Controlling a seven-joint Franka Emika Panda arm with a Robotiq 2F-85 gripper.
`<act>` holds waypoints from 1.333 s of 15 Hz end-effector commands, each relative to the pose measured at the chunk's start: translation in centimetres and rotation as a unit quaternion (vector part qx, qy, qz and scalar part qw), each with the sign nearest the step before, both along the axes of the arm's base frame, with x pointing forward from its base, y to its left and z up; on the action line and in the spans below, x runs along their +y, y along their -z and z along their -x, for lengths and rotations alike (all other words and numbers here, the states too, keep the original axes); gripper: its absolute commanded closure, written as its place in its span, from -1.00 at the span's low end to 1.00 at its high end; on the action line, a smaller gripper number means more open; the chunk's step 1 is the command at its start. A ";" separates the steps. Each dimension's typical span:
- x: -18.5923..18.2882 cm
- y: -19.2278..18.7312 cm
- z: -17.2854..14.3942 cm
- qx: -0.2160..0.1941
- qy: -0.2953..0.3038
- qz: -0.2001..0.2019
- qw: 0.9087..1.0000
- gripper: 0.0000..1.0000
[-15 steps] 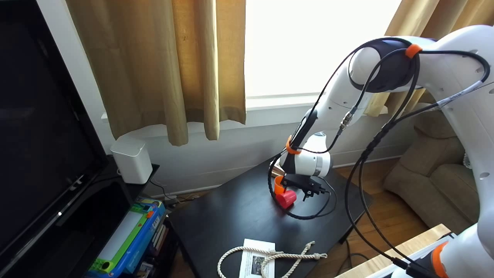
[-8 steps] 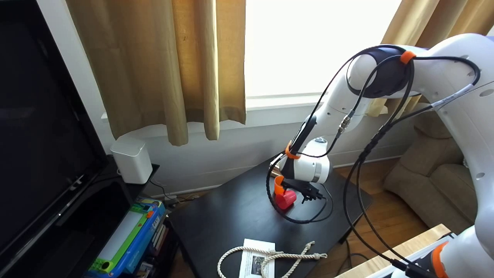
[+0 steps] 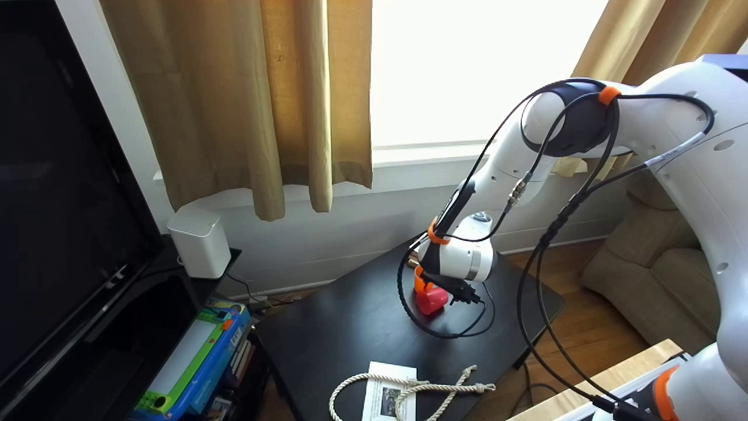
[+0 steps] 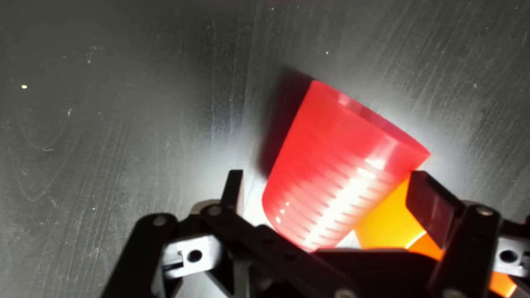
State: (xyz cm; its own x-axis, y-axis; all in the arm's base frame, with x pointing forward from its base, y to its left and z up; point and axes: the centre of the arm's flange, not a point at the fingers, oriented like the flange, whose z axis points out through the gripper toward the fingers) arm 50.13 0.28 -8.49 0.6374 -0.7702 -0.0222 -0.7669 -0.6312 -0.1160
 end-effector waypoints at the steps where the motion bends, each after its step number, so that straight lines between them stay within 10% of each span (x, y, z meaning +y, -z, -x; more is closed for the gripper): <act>1: -0.1 1.7 0.3 -0.002 0.028 -0.002 1.000 -1.00; 17: -0.8 3.0 -0.4 -0.026 0.027 0.008 0.999 -1.00; 20: -0.7 3.0 -0.5 -0.025 0.031 0.006 0.999 -0.48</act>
